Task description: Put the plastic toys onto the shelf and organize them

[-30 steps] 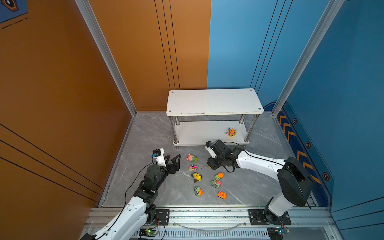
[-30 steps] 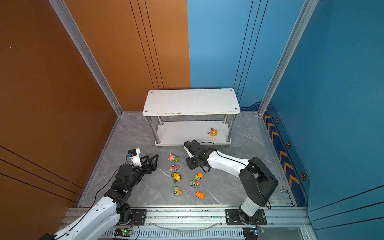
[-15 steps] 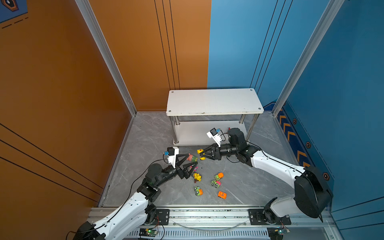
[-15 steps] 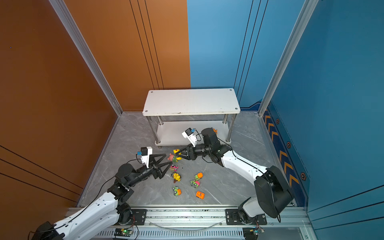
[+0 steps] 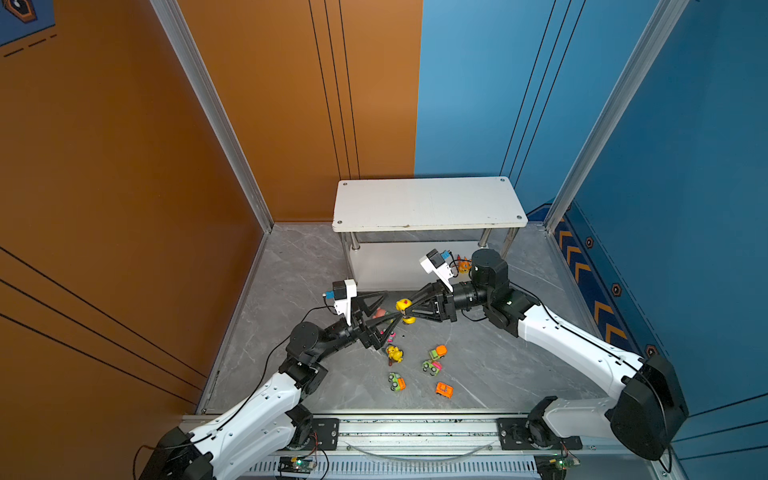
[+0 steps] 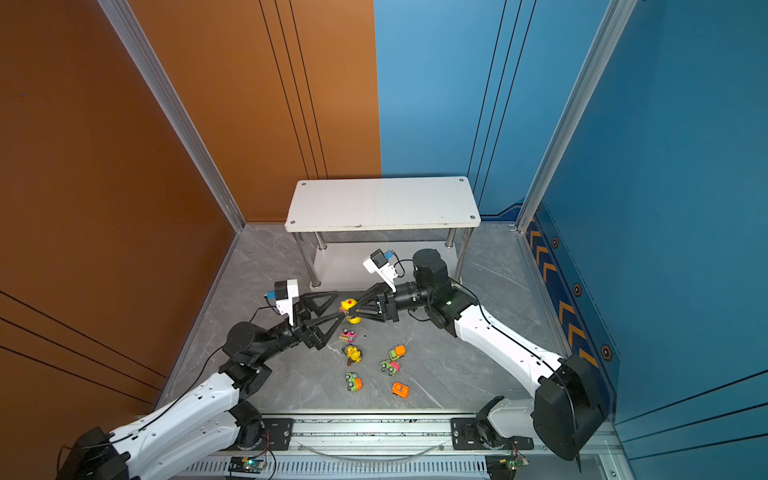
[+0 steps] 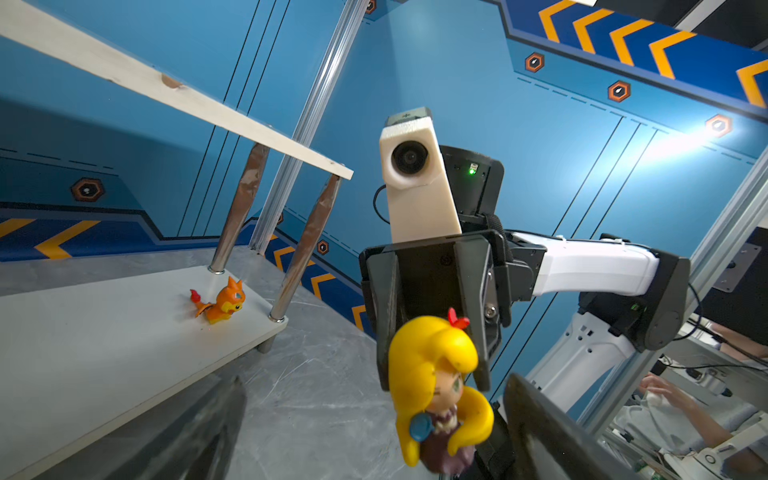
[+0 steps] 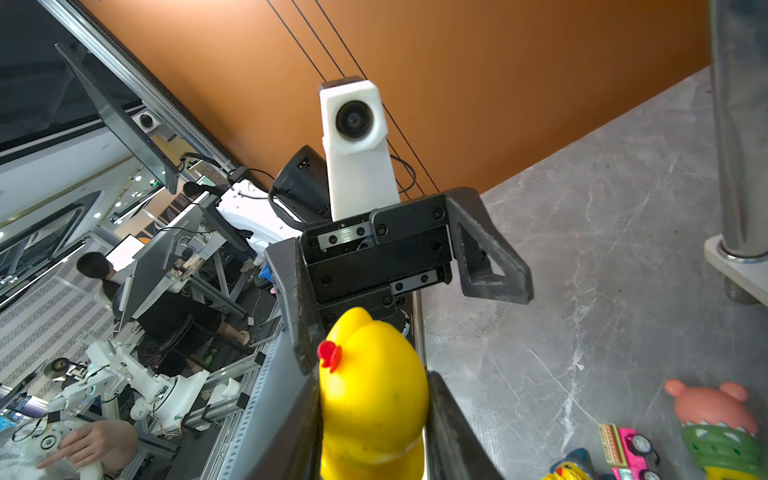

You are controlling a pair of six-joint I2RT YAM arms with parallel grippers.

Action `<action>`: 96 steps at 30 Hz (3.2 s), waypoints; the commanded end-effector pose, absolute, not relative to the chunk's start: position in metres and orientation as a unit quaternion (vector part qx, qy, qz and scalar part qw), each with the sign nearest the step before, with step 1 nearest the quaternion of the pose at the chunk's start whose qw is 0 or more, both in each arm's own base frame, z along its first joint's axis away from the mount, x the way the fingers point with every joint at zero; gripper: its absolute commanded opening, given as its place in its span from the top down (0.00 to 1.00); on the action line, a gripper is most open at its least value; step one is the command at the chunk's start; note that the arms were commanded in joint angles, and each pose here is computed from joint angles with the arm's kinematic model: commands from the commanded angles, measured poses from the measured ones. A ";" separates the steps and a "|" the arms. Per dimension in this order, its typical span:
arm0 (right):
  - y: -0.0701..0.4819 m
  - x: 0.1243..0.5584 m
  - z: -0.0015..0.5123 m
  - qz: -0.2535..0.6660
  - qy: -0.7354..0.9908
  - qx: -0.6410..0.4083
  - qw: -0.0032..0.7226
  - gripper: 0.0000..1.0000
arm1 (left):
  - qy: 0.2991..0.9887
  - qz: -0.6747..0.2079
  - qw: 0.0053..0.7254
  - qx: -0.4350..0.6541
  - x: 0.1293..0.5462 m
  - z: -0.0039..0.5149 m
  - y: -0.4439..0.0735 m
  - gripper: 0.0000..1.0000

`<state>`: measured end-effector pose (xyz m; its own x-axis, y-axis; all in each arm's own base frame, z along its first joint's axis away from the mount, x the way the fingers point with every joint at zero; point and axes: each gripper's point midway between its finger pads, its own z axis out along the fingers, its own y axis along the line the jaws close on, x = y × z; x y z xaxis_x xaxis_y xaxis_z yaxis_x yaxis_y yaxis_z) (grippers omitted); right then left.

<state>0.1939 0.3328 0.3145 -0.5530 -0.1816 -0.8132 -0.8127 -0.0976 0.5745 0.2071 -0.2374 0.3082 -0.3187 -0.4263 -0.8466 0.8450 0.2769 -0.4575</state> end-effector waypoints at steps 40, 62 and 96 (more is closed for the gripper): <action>0.348 0.118 0.440 0.651 0.478 -0.520 0.277 0.97 | 0.370 -0.708 0.518 0.305 0.118 0.436 -0.237 0.41; 0.381 0.199 0.381 0.595 0.590 -0.460 0.292 0.90 | 0.537 -0.580 0.571 0.221 0.203 0.382 -0.252 1.00; 0.303 0.325 0.342 0.551 0.695 -0.190 0.421 0.24 | 0.628 -0.422 0.616 0.219 0.247 0.288 -0.268 1.00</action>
